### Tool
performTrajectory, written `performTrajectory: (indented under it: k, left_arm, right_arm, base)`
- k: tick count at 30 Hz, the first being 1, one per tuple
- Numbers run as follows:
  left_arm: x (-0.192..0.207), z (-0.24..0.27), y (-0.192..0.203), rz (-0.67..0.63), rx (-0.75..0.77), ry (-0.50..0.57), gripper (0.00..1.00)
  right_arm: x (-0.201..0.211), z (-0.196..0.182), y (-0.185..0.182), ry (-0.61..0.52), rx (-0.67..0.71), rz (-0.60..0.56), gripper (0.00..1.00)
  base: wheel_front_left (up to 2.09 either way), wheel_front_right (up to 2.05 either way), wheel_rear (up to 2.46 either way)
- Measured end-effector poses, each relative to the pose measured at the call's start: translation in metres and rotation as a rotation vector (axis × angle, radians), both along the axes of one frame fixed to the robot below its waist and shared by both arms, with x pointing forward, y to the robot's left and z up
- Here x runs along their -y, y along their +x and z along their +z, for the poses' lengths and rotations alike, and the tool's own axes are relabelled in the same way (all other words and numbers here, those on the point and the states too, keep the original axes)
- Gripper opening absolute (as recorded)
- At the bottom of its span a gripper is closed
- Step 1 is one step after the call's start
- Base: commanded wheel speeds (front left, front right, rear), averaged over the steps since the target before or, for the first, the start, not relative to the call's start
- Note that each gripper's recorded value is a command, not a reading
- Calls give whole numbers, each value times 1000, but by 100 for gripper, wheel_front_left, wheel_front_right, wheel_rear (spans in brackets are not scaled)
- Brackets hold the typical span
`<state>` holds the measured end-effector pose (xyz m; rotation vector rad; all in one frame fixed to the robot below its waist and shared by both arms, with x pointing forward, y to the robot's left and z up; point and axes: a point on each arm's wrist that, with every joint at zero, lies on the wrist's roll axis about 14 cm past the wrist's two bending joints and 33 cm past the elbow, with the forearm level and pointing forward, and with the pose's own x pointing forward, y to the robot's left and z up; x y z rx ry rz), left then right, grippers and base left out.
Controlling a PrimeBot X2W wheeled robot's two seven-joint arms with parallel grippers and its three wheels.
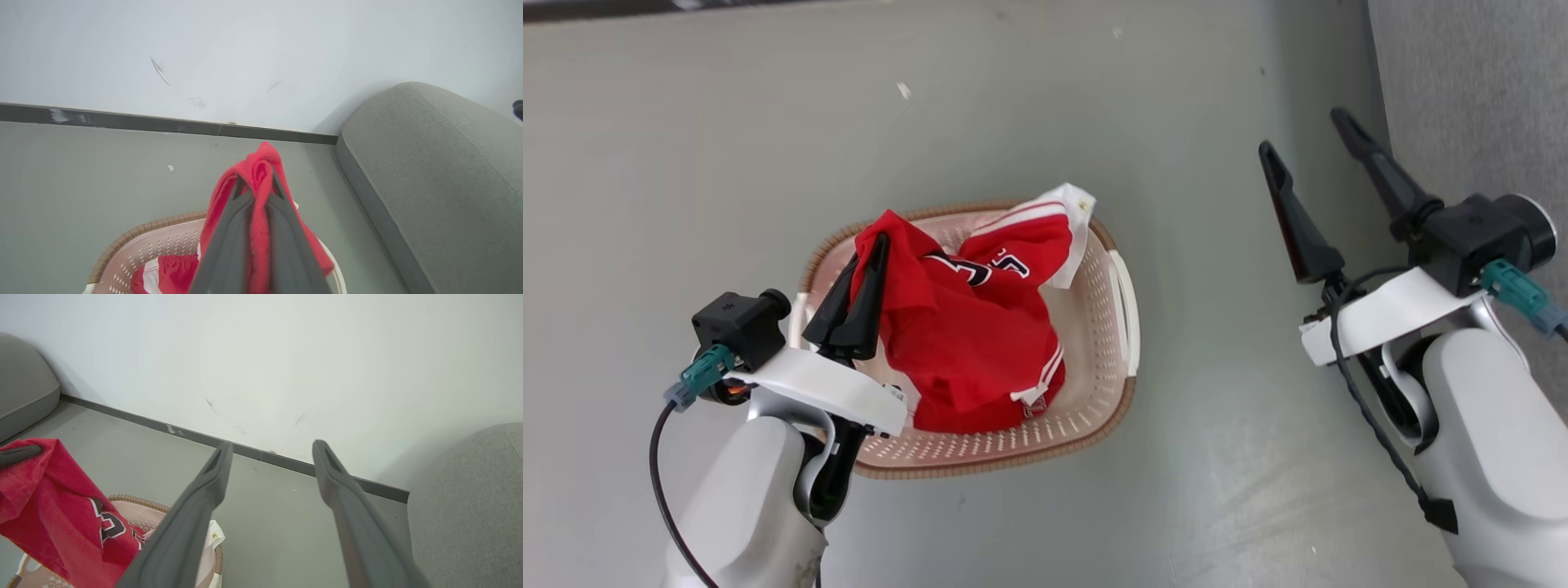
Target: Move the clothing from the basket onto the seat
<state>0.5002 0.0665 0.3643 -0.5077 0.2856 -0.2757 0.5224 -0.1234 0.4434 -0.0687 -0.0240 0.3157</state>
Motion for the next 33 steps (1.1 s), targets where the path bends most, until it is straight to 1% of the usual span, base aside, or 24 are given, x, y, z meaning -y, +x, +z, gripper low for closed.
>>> performTrajectory:
  k: [5, 11, 20, 27, 33]
  left_arm:
    - [-9, 39, -3, 30, 84, -15, 0]
    - [-14, 80, -15, 38, 173, -19, 0]
    - [-16, 132, -32, 35, 293, -27, 0]
    - [-8, 181, -46, -9, 398, -28, 0]
    - [5, 210, -62, -66, 451, -19, 0]
  right_arm:
    - [-19, 19, -10, 13, 31, 58, 100]
    - [-49, 37, -30, 19, 56, 146, 100]
    - [-94, 48, -70, 25, 54, 286, 100]
    - [-137, 54, -112, 19, 54, 437, 100]
    - [-160, 69, -133, 11, 91, 521, 100]
  base:
    - [0, 0, 0]
    - [0, 0, 0]
    - [0, 0, 0]
    - [0, 0, 0]
    - [0, 0, 0]
